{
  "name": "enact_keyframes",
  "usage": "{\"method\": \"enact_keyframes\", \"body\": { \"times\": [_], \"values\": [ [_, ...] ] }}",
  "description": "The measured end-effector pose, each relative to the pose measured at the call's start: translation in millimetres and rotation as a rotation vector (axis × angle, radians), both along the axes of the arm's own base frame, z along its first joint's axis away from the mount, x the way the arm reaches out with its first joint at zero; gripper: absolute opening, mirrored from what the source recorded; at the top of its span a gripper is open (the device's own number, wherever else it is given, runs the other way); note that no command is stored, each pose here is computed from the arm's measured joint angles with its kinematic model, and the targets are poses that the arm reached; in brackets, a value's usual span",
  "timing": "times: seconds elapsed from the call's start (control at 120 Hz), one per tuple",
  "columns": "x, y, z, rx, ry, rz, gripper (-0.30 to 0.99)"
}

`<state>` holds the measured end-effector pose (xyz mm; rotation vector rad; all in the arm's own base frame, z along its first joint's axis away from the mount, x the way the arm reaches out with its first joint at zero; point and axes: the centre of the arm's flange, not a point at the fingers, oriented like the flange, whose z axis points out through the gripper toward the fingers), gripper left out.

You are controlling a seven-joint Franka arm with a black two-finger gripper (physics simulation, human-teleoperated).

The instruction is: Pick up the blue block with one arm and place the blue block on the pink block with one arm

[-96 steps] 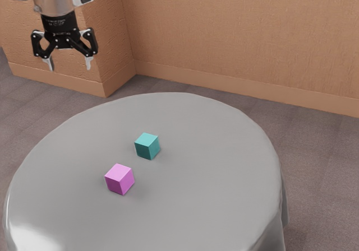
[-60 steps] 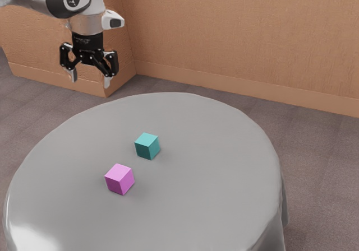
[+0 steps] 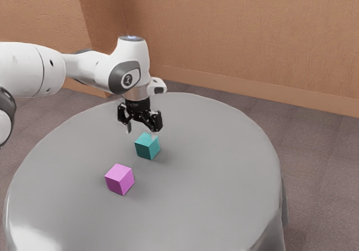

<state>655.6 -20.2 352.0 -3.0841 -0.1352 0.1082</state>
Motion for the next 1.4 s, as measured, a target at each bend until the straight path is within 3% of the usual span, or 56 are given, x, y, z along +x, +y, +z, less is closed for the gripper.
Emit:
{"method": "enact_keyframes", "body": {
  "times": [0.183,0.467,0.65,1.4],
  "values": [
    [9.4,7.6,-13.9,-0.018,-0.074,-0.031,0.69],
    [15.6,20.9,-31.2,-0.091,-0.109,-0.004,0.69],
    [5.7,27.7,-41.3,-0.098,-0.101,-0.015,0.69],
    [28.7,48.6,-85.0,-0.110,-0.090,-0.124,0.69]
  ]
}}
